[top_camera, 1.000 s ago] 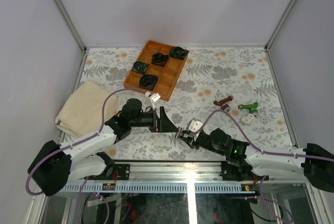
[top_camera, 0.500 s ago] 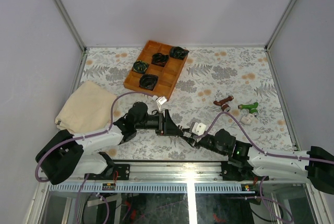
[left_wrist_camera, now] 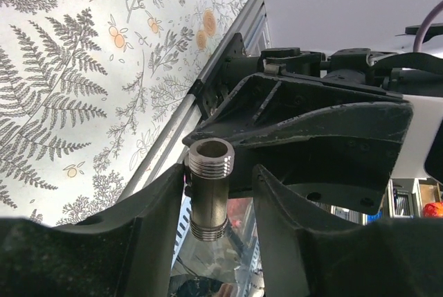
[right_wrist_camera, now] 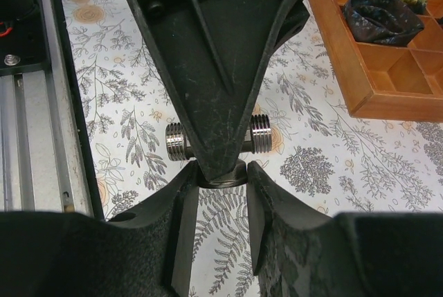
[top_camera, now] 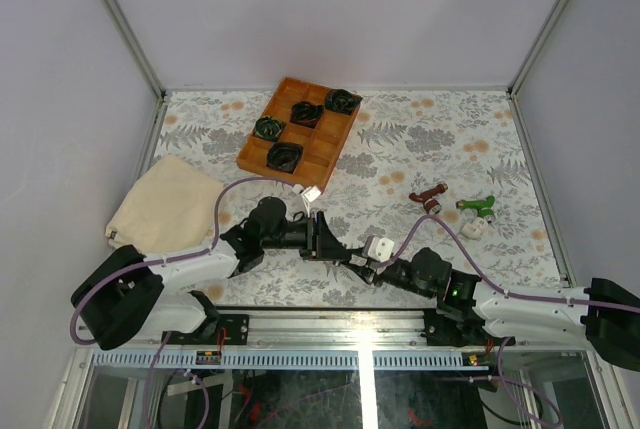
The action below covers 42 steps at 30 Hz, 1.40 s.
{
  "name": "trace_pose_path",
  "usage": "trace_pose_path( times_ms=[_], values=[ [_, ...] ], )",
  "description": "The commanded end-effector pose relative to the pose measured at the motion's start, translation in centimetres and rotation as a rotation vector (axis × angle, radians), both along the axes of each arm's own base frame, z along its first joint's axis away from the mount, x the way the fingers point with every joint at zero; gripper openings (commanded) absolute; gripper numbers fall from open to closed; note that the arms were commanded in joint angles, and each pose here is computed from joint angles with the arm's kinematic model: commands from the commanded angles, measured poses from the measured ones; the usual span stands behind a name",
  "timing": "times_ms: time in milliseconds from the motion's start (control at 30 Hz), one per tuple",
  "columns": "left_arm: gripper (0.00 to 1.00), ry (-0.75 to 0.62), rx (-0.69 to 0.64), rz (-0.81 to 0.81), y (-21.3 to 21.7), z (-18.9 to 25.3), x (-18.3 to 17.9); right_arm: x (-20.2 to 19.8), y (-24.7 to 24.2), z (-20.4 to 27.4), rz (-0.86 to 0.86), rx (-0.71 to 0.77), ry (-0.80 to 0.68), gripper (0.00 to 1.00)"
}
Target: Install the water faucets
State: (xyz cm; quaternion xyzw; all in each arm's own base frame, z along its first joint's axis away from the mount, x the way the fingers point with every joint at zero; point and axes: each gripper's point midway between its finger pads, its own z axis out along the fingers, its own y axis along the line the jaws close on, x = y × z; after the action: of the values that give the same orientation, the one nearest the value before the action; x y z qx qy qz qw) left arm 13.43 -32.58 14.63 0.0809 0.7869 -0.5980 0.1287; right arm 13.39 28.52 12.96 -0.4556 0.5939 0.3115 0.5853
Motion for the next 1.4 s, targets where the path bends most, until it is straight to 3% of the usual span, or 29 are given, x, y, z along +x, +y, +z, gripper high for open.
trace_pose_path(
  times_ms=[0, 300, 433, 767, 900, 1133, 1367],
  values=[
    [0.41, -0.025, -0.022, 0.01, -0.5, 0.2, 0.3, -0.2, 1.0, 2.9, 0.027, 0.099, -0.032, 0.21],
    [0.45, -0.03, -0.036, -0.019, -0.7, 0.6, -0.2, 0.3, 0.7, 2.8, -0.003, 0.097, -0.037, 0.21],
    [0.4, -0.044, -0.035, -0.016, -0.8, 0.6, -0.1, 0.5, 0.7, 3.1, -0.016, 0.117, -0.044, 0.22],
    [0.37, -0.05, 0.002, -0.028, -1.0, 0.0, 0.0, 0.7, 1.0, 3.3, -0.019, 0.134, -0.04, 0.22],
    [0.46, -0.051, 0.012, -0.035, -1.1, -0.2, 0.0, 0.8, 0.8, 3.4, -0.03, 0.143, -0.043, 0.22],
    [0.43, -0.043, 0.037, -0.021, -1.0, -0.8, 0.3, 0.6, 0.5, 3.4, -0.033, 0.149, -0.04, 0.22],
    [0.52, -0.043, 0.071, 0.008, -1.0, -1.1, 0.8, 0.5, 0.1, 3.2, -0.034, 0.15, -0.033, 0.21]
  ],
)
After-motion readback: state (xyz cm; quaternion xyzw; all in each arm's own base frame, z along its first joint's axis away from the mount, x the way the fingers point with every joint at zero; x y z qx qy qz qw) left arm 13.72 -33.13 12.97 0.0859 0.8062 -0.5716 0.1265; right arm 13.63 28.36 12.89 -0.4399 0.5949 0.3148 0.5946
